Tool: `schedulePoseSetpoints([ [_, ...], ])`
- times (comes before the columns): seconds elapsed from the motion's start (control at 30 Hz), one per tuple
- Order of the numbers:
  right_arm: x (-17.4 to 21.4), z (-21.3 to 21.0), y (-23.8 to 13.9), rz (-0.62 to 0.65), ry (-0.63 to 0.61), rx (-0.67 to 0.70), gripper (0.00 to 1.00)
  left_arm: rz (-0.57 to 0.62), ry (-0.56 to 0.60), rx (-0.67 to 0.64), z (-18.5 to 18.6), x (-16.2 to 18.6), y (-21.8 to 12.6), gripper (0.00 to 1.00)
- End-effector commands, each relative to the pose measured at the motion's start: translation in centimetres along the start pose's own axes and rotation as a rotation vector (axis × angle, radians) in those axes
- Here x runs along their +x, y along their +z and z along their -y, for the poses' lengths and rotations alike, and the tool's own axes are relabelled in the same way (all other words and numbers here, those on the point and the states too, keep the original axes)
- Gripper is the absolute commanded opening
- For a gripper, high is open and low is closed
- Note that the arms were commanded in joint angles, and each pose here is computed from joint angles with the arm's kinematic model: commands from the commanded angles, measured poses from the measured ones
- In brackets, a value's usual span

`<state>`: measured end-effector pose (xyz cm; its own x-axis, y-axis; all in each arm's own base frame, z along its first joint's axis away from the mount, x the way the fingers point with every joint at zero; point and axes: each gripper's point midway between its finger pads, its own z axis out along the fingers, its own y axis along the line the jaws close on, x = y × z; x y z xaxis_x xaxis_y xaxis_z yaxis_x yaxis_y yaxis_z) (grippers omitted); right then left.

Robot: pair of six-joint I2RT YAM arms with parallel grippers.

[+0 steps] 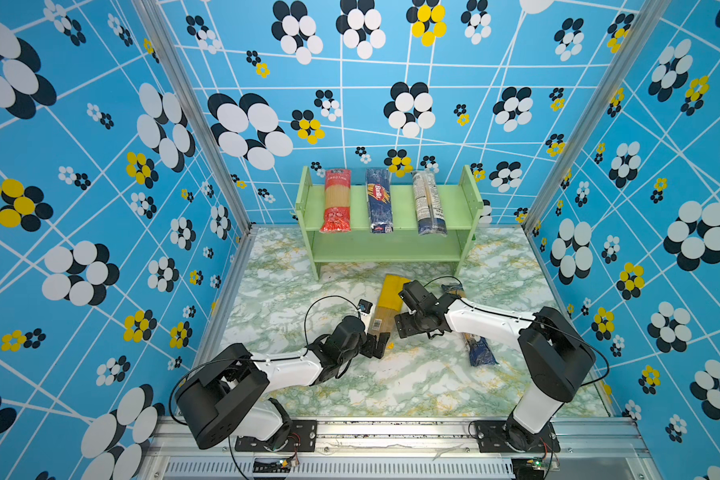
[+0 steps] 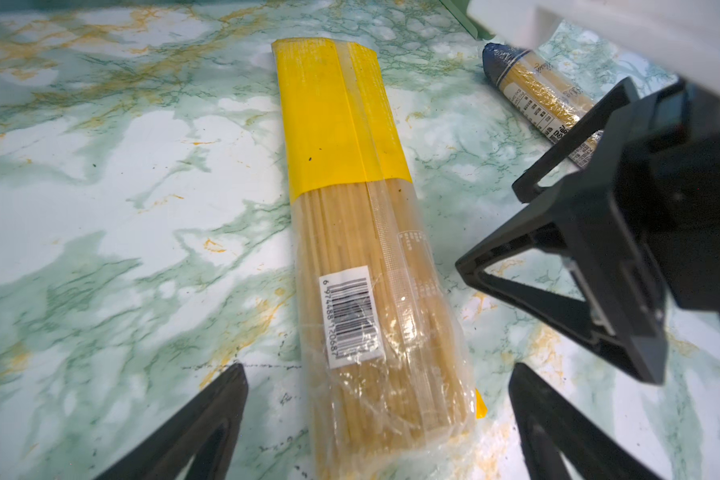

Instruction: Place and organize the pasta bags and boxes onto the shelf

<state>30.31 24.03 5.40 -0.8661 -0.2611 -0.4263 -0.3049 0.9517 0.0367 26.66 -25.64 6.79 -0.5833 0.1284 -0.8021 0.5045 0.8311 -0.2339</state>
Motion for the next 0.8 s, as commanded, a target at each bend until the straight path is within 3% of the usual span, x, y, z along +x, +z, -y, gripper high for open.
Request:
schedulePoseSetpoints([
  [0.0, -0.4, 2.5, -1.5, 0.015, 0.001, 0.074, 0.86, 0.003, 0.014, 0.003, 0.0, 0.3, 0.6, 0.99],
  [0.77, -1.6, 7.5, -3.3, 0.080, 0.119, 0.132, 0.86, -0.044, 0.006, -0.019, 0.4, 0.4, 4.2, 0.99],
])
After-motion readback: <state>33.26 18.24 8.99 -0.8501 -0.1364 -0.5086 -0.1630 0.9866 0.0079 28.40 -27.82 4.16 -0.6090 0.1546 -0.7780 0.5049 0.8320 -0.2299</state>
